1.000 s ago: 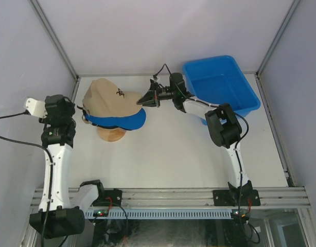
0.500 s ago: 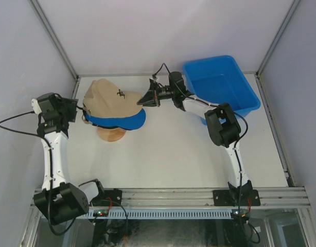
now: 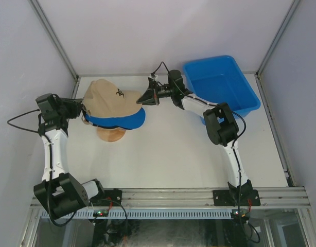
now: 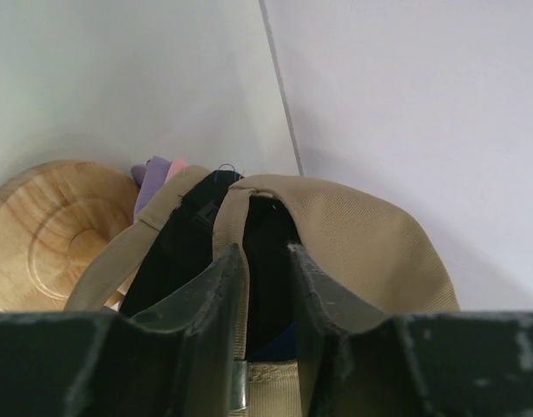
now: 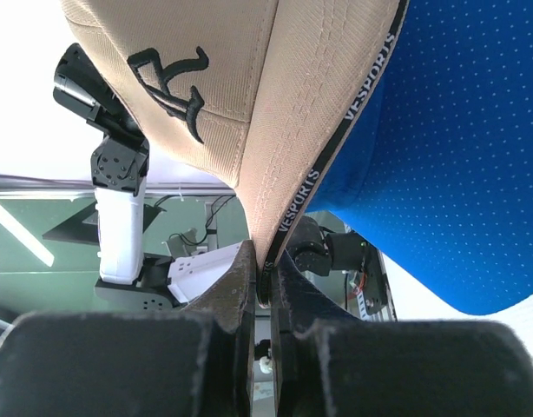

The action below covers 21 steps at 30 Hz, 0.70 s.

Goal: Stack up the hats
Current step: Stack the hat on the hat.

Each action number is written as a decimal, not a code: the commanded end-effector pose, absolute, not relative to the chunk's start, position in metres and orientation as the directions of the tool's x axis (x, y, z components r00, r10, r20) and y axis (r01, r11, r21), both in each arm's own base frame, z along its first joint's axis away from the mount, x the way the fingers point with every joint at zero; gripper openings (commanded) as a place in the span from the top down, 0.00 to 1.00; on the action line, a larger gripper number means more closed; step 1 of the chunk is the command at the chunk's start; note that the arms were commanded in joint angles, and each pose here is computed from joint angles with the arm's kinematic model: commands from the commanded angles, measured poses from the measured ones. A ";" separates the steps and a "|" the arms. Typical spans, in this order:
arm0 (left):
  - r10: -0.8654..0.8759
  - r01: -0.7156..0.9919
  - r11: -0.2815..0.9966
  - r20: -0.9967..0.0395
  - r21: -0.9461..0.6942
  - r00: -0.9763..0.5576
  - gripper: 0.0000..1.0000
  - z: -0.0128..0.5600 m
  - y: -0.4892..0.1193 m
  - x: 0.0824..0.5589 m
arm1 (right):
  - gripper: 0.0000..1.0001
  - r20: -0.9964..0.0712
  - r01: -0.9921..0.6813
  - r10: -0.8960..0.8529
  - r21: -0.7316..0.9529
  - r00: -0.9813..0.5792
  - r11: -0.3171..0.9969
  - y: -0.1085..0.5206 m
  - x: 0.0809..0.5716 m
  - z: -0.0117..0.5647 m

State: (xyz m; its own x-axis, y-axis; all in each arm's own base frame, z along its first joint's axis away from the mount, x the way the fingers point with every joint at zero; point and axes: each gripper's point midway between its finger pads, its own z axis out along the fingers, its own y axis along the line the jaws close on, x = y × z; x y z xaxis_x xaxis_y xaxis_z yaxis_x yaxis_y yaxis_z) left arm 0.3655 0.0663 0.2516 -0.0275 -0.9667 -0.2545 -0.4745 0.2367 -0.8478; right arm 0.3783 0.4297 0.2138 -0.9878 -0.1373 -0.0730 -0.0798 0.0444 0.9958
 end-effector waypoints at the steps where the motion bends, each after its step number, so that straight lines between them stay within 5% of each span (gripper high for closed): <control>1: -0.966 -0.440 0.257 -0.244 -0.860 -0.088 0.69 0.254 0.058 0.368 | 1.00 -0.095 -0.101 -0.148 0.994 -0.984 0.039 0.433 0.381 0.213; 21: -0.931 -0.457 0.364 -0.296 -0.812 -0.214 0.85 0.249 0.046 0.352 | 1.00 -0.086 -0.093 -0.135 0.995 -0.987 0.043 0.432 0.390 0.213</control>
State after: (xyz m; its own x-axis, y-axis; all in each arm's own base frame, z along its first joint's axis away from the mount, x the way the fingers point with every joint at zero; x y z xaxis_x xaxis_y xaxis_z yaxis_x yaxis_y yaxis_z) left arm 0.3577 0.0582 0.2352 -0.1356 -0.9492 -0.2841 -0.4984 0.3132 -0.8084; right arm 0.3840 0.4292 0.2131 -0.9874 -0.1423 -0.0690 -0.0758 0.0433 0.9962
